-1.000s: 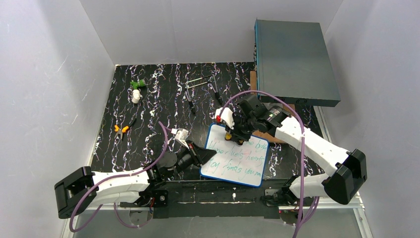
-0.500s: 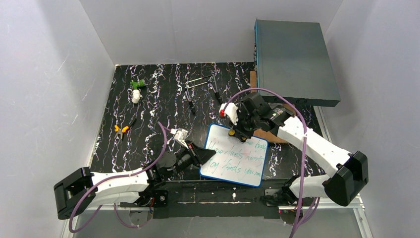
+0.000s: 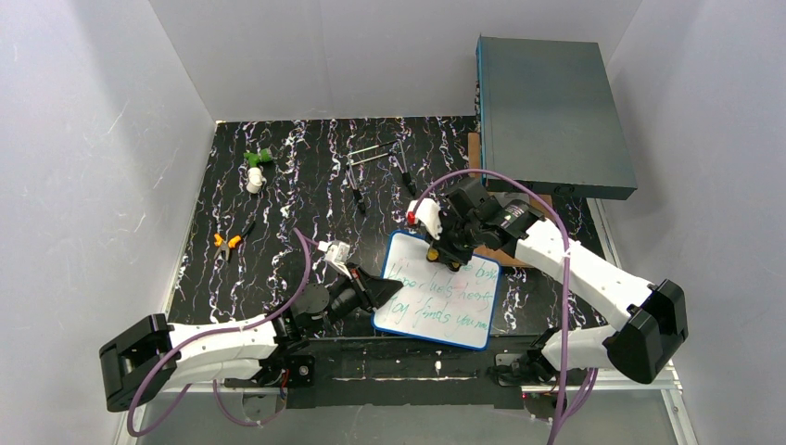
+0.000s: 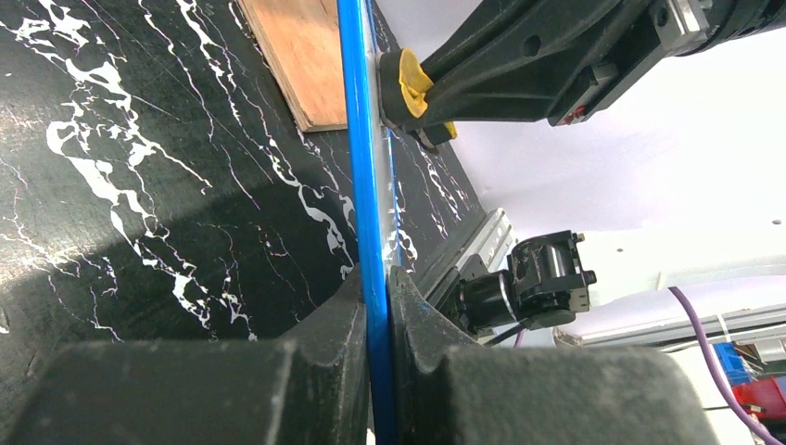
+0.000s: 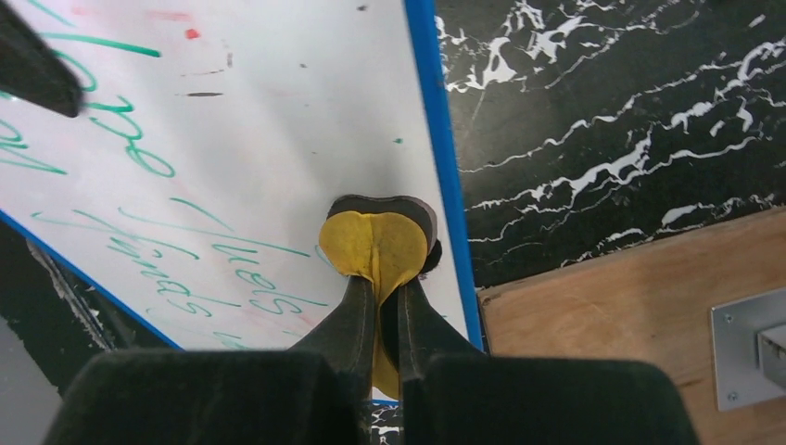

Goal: Erase the whiteboard
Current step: Erase the whiteboard at the center of the board.

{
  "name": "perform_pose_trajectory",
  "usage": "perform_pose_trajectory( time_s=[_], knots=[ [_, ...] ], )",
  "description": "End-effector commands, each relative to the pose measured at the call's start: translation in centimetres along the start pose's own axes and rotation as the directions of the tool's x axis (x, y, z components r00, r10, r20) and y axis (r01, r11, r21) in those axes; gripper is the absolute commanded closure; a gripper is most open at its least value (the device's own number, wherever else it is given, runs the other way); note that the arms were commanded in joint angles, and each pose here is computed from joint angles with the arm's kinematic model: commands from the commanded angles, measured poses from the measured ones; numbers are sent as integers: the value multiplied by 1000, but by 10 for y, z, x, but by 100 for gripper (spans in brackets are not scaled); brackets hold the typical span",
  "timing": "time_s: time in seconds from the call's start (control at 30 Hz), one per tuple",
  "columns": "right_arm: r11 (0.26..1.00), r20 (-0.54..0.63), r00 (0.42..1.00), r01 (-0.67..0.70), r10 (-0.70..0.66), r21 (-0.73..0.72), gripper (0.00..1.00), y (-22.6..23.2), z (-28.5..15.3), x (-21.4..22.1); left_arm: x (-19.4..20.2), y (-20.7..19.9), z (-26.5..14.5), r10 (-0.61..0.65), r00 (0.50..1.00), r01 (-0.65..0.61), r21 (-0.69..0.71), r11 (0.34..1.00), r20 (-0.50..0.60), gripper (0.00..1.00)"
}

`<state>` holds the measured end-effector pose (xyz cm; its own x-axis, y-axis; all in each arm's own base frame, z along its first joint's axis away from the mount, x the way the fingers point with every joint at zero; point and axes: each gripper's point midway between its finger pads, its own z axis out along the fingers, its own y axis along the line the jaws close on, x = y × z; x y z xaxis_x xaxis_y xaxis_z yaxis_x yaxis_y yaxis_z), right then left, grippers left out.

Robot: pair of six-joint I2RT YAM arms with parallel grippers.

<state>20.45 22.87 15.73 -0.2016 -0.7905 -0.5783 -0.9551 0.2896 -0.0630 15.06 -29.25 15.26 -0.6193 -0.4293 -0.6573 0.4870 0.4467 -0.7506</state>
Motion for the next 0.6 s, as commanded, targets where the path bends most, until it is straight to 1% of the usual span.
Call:
perform_pose_trajectory(
  time_s=[0.0, 0.07, 0.17, 0.37, 0.43, 0.47, 0.57],
  knots=[
    [985, 47, 998, -37, 30, 166, 99, -33, -7, -8, -3, 3, 0, 97, 995, -97, 1, 995, 10, 100],
    [993, 48, 999, -23, 17, 118, 99, -24, -5, -5, -1, 2, 3, 98, 995, -98, 4, 995, 4, 100],
    [1000, 49, 999, 3, -3, -1, 99, -3, -2, -4, 0, -2, 7, 101, 995, -101, 12, 995, -8, 100],
    [981, 71, 996, 63, -51, -183, 99, 33, -3, -5, 1, -2, 7, 101, 995, -101, 19, 995, -11, 100],
    [983, 73, 996, 62, -50, -170, 99, 31, -3, -5, 0, -1, 6, 101, 995, -101, 16, 995, -6, 100],
    [988, 71, 996, 57, -47, -142, 99, 26, -2, -5, 0, -1, 5, 104, 995, -103, 14, 995, -7, 100],
    [1000, 47, 999, 6, -6, 12, 99, -5, -1, -4, -2, -1, 3, 109, 994, -109, 10, 994, -1, 100]
  ],
)
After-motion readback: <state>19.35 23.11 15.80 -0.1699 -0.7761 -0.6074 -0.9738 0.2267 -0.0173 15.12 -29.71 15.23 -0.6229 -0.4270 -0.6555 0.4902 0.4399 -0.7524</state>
